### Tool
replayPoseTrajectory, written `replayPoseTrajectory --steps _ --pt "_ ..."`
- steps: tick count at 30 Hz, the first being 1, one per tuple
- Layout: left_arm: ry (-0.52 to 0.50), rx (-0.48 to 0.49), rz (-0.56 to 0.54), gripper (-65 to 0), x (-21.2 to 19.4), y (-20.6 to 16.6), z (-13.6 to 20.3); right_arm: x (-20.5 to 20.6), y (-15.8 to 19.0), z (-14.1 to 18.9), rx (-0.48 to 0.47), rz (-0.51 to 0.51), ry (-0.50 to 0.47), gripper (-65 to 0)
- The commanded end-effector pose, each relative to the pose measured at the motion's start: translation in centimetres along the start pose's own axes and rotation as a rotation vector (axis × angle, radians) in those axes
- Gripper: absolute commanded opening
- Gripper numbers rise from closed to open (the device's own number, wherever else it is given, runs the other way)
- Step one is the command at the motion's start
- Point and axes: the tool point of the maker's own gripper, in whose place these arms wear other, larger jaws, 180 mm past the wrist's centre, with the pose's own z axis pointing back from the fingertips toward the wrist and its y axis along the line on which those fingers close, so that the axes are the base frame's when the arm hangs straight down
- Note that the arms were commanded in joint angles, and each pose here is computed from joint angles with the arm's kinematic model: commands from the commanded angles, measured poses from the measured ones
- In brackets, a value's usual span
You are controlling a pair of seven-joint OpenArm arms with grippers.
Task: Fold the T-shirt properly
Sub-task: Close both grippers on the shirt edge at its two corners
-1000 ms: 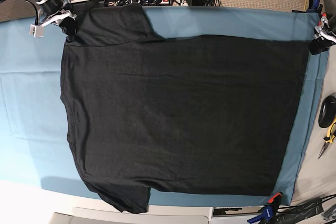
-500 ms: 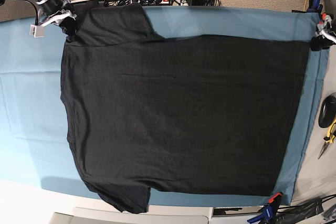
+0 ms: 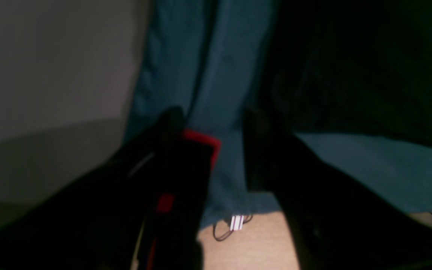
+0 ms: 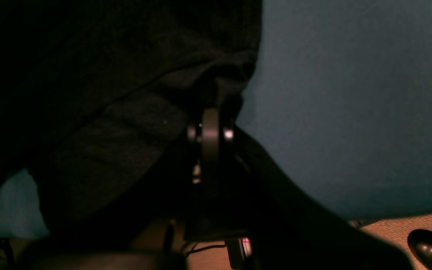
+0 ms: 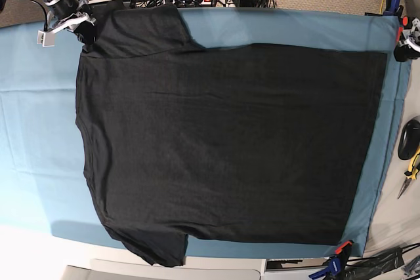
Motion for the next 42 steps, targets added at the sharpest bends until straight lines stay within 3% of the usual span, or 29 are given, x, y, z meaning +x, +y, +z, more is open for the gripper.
replayPoseTrajectory --steps 1,10,22,38,40,42 --pt "-0.05 0.001 -0.029 -39.4 2.3 0.1 0.7 -0.3 -0.6 0.3 -0.026 0.018 0.025 -65.0" --pt "-0.067 -0.011 -0.029 -39.5 3.1 -0.4 0.4 -0.3 -0.6 0.3 -0.026 0.018 0.029 -65.0" --pt "0.039 -0.089 -0.122 -39.5 1.5 -4.2 -3.2 -0.3 -0.6 0.3 -0.026 0.018 0.029 -65.0" --pt "0.049 -0.176 -0.053 -39.8 -0.4 -6.6 -4.2 -0.6 -0.7 0.3 -0.036 0.024 0.038 -65.0" --pt "0.046 -0.176 -0.053 -45.1 -0.4 -6.6 -4.2 -0.6 -0.7 0.3 -0.036 0.024 0.035 -65.0" --pt "0.045 -0.176 -0.053 -55.1 -0.3 -6.6 -4.2 -0.4 -0.7 0.3 -0.036 0.024 0.026 -65.0"
